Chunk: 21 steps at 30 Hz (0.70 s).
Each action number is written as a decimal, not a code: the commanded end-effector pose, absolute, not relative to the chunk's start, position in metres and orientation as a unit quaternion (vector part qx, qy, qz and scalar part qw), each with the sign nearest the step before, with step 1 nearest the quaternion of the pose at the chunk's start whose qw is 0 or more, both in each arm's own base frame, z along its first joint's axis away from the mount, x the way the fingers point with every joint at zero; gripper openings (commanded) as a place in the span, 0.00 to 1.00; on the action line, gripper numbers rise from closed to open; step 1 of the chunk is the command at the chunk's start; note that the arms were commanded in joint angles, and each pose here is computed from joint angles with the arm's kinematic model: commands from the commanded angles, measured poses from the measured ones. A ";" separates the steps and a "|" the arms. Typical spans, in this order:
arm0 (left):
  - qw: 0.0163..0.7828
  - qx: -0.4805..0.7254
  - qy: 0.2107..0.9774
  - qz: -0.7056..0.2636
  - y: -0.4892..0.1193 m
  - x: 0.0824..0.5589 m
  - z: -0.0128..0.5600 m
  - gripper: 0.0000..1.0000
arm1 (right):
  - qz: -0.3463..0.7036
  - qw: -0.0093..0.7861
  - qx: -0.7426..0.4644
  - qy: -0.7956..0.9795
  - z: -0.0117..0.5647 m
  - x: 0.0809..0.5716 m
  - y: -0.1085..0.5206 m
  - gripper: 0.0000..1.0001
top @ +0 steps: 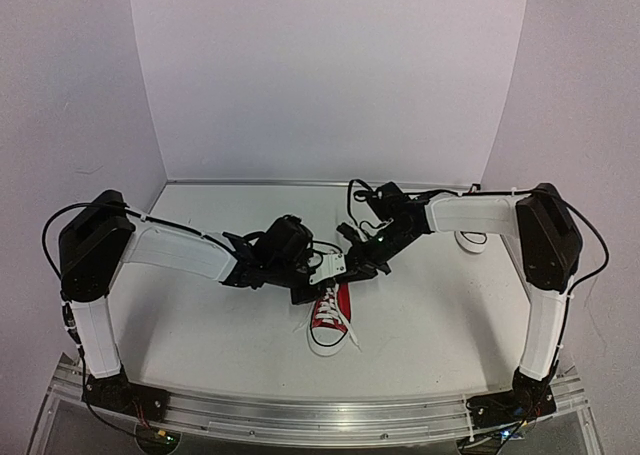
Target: Tie the shoes
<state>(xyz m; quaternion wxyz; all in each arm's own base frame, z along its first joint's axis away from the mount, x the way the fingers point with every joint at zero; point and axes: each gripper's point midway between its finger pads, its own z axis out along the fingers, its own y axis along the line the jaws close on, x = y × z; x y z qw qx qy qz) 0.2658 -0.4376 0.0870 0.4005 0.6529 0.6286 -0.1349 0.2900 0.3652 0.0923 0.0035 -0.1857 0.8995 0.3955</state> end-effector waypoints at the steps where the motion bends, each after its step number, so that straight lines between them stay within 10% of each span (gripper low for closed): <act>1: 0.424 0.588 0.671 -0.155 -0.442 0.279 0.101 0.00 | 0.424 0.032 -0.194 0.884 0.123 0.290 0.372 0.00; 21: 0.442 0.465 0.733 -0.227 -0.435 0.280 0.092 0.00 | 0.426 0.020 -0.178 0.887 0.111 0.277 0.377 0.00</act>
